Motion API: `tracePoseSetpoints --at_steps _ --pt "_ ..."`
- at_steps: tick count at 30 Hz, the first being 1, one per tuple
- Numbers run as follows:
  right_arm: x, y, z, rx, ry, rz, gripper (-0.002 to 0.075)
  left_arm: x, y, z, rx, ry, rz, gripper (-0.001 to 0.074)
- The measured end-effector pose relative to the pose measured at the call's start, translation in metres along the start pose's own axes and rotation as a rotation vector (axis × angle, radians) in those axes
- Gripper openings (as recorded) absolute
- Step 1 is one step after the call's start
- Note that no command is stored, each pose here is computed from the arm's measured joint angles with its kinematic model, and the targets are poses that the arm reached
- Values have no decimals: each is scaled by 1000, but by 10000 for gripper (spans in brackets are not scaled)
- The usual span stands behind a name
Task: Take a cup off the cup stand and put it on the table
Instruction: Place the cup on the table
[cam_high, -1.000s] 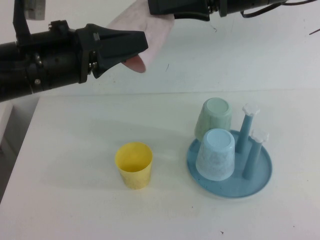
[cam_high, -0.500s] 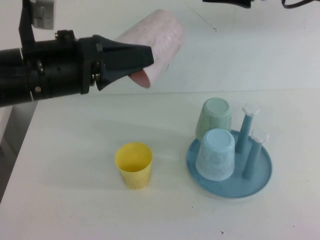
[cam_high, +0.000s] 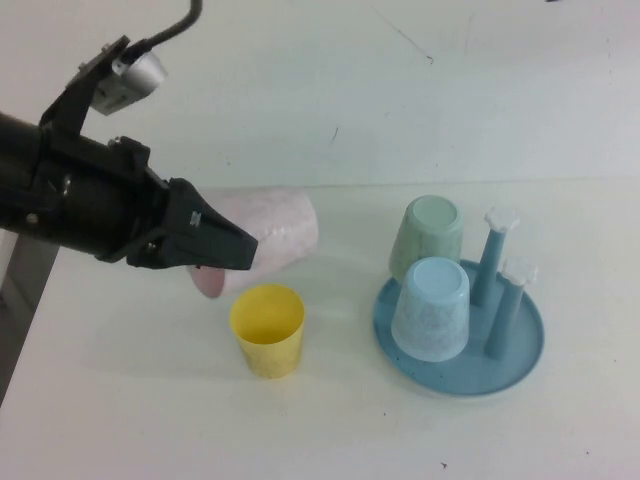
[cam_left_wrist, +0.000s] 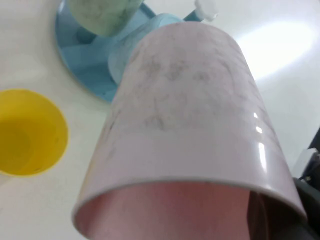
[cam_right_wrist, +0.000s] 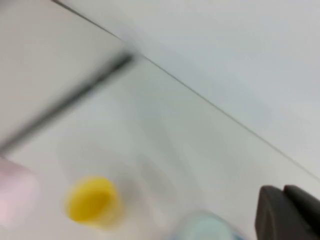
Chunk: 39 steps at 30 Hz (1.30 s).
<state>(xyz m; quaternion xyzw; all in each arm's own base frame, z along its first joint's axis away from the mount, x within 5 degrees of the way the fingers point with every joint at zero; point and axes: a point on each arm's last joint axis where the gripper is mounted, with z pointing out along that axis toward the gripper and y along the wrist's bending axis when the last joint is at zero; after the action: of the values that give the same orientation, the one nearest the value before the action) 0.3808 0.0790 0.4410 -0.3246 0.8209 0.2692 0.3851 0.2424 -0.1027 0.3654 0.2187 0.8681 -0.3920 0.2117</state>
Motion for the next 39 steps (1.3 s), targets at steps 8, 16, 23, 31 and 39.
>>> tracePoseSetpoints --at_steps 8,16,23,31,39 --pt "5 9 -60 425 170 -151 1 7 -28 16 -230 215 161 11" --pt "3 16 -79 512 180 -180 1 23 -52 69 -280 423 266 11" --pt "11 13 -70 477 206 -145 1 28 -24 123 -395 599 228 11" --pt "29 5 -52 431 275 -100 0 35 8 164 -444 722 197 10" --pt "33 3 -49 420 287 -90 -1 40 21 179 -460 776 196 10"
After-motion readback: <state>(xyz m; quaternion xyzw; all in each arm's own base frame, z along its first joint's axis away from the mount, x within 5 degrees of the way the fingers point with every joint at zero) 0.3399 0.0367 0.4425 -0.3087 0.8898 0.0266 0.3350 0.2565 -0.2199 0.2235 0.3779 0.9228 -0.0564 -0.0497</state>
